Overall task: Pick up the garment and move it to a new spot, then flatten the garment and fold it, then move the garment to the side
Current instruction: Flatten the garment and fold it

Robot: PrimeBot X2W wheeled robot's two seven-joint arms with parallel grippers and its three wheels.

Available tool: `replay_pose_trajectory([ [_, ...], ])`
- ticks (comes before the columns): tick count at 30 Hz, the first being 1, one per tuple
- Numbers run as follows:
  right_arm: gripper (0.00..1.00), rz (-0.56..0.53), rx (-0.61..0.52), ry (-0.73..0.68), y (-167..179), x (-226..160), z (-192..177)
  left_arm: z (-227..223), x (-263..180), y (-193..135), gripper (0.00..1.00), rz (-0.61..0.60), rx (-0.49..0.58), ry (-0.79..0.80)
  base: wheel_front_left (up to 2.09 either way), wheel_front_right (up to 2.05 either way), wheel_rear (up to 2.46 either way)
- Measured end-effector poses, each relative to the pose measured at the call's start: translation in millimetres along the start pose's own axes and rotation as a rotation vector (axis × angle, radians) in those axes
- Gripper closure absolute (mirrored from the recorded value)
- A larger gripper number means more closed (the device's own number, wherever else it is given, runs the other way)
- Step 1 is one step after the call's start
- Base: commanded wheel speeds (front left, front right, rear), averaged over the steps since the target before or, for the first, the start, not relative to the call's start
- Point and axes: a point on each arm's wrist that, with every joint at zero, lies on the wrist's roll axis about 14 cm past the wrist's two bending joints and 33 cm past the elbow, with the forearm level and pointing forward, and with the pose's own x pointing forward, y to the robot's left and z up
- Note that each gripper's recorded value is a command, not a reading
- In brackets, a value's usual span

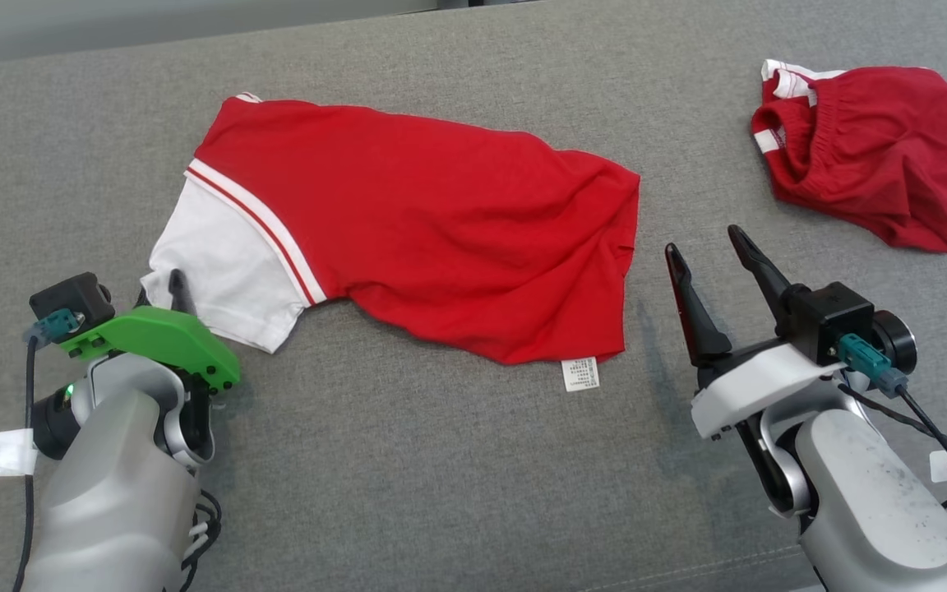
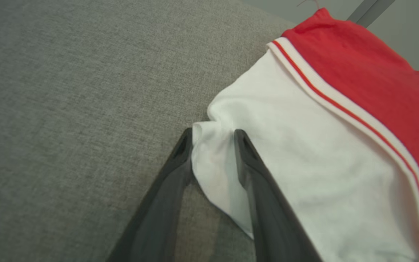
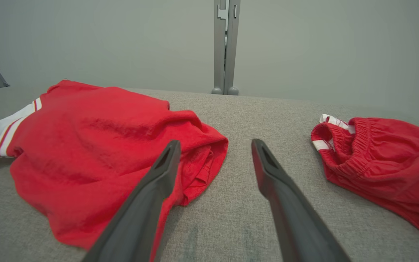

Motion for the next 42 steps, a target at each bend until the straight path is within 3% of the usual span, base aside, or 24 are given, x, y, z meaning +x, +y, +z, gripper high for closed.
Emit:
replay_pose_trajectory([
  [1,0.0,-0.004,-0.003,0.001,-2.0,-0.2,-0.3,-0.2,0.5,-0.6,1.0,-0.001,-0.002,0.001,0.0,0.0,0.0],
  [9,0.0,0.004,-0.012,0.004,-1.4,1.9,-1.6,9.8,-3.9,-6.2,1.0,-0.027,-0.044,-0.038,0.0,0.0,0.0],
  [21,0.0,0.121,0.02,0.152,34.3,-26.8,-47.6,93.8,-31.3,-31.7,1.0,-0.19,-0.124,-0.299,0.0,0.0,0.0],
  [26,0.0,0.194,0.064,0.214,62.1,-43.6,-63.1,135.5,-58.3,-12.1,1.0,-0.171,-0.171,-0.453,0.0,0.0,0.0],
  [34,0.0,0.226,0.099,0.223,77.2,-46.1,-64.5,118.4,-88.3,14.3,1.0,-0.112,-0.164,-0.475,0.0,0.0,0.0],
  [42,0.0,0.27,0.102,0.262,89.4,-46.0,-74.2,133.9,-116.9,20.3,1.0,-0.103,-0.142,-0.565,0.0,0.0,0.0],
])
